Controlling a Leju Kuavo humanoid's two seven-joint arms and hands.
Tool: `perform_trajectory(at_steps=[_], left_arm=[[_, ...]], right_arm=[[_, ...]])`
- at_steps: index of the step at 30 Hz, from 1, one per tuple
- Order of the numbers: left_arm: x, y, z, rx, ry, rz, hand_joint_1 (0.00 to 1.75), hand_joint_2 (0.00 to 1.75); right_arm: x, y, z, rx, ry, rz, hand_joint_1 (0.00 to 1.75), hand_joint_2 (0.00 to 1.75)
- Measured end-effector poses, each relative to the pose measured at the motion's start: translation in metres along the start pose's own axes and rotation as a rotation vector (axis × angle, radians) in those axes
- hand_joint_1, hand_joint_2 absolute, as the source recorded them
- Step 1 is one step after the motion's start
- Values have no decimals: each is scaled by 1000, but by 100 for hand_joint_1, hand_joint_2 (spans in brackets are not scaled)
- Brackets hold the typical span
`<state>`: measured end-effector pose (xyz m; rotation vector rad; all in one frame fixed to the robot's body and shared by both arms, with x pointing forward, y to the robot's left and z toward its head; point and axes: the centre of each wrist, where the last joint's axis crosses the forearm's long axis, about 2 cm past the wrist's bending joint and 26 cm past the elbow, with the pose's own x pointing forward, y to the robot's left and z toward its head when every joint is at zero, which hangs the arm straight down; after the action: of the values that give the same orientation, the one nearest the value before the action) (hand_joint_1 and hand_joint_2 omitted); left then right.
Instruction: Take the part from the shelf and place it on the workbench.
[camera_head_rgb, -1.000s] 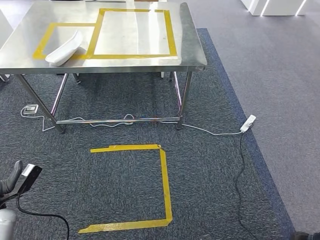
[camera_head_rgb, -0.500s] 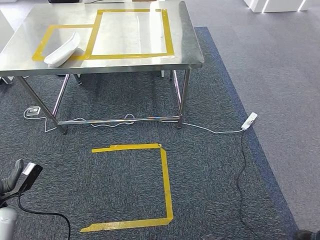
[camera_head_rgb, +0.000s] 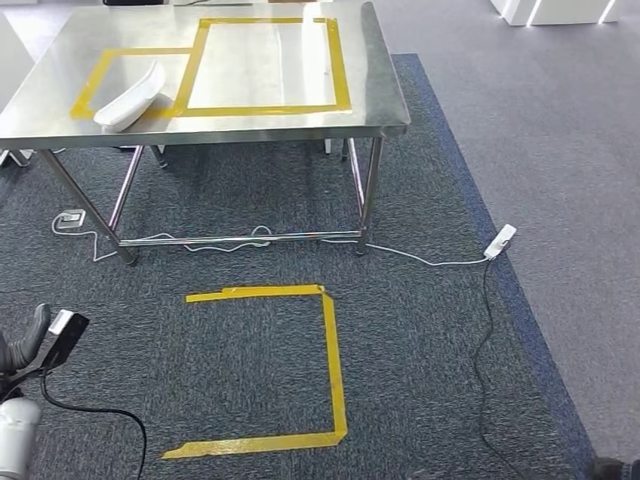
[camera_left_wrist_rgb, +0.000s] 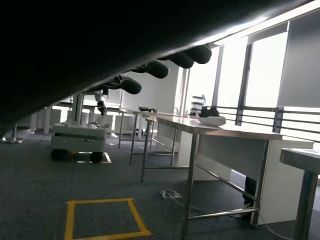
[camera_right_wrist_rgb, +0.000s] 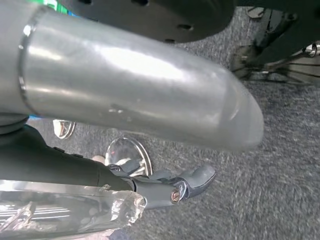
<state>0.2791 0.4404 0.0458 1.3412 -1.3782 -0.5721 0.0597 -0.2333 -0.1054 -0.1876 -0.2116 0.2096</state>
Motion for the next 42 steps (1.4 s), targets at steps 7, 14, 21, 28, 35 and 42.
perform_trajectory(at_steps=[7, 14, 21, 28, 35, 42], left_arm=[[2, -5, 2, -21, 2, 6, 0, 0], [1, -5, 2, -26, 3, 6, 0, 0], [2, -5, 1, -18, -1, -10, 0, 0], [3, -5, -1, -15, 5, -11, 0, 0], [4, -6, 0, -19, 1, -9, 0, 0], [4, -7, 0, -21, 7, -8, 0, 0]], right_arm=[[1, -3, -1, -6, -1, 0, 0, 0], [0, -5, -1, -10, 0, 0, 0, 0], [-1, -4, -1, -10, 3, -3, 0, 0], [-1, -5, -1, -11, 4, -11, 0, 0], [-1, -5, -1, -11, 2, -21, 0, 0], [-2, -5, -1, -16, -3, -46, 0, 0]])
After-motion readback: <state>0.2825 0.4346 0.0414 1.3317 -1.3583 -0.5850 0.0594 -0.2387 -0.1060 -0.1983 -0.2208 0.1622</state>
